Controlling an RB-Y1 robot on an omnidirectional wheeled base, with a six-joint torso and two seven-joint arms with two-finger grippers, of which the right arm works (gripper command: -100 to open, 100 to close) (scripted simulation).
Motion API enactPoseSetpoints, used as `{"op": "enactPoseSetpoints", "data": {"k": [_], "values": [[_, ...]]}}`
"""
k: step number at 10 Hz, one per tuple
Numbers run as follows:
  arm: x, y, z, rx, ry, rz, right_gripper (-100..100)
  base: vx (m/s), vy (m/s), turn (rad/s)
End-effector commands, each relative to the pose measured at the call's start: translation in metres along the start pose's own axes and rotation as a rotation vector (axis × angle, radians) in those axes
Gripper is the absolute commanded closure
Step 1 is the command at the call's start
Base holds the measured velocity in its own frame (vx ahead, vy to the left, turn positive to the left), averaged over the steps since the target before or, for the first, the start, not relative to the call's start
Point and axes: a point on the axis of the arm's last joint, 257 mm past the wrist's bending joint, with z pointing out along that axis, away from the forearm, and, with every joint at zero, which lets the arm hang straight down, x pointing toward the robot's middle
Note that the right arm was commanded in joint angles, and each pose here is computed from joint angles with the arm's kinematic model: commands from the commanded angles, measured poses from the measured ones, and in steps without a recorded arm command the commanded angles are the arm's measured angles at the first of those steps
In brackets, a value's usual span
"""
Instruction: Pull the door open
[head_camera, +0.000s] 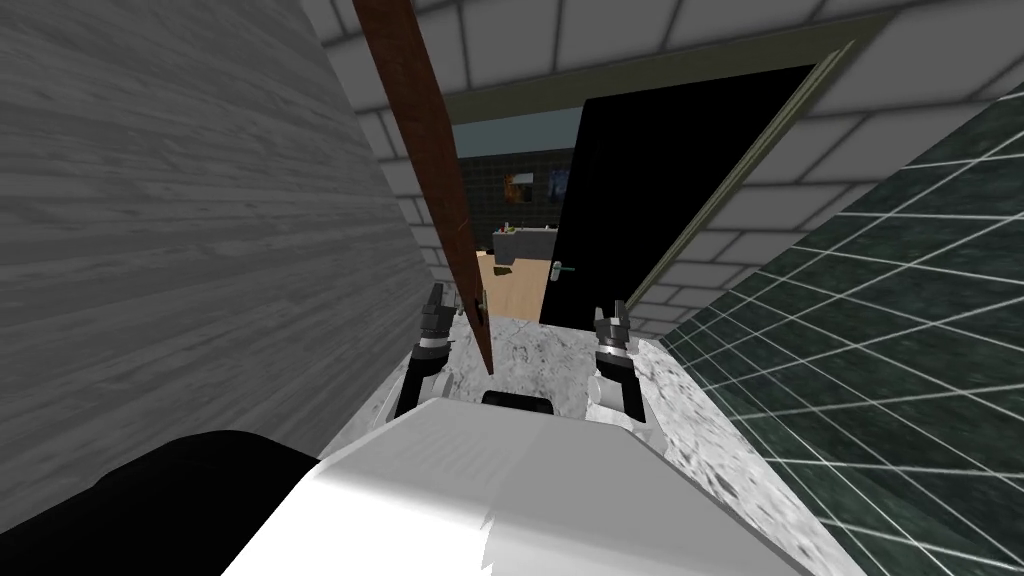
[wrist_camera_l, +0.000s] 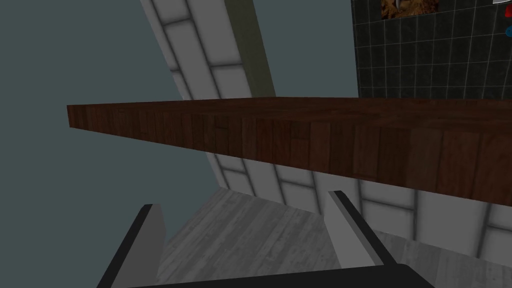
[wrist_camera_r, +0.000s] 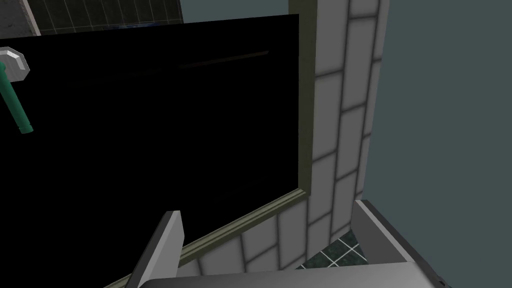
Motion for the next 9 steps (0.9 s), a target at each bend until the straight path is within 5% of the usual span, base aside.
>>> {"op": "enactPoseSetpoints", "data": {"k": [1,9], "values": [[-0.003,-0.015,0.0040,0.025,-0.006,-0.002,-100,0.084,-0.026,0.130],[-0.027,-0.072,0.0148,0.112,-0.040,-0.013,-100,0.063,-0.039,0.107]]}}
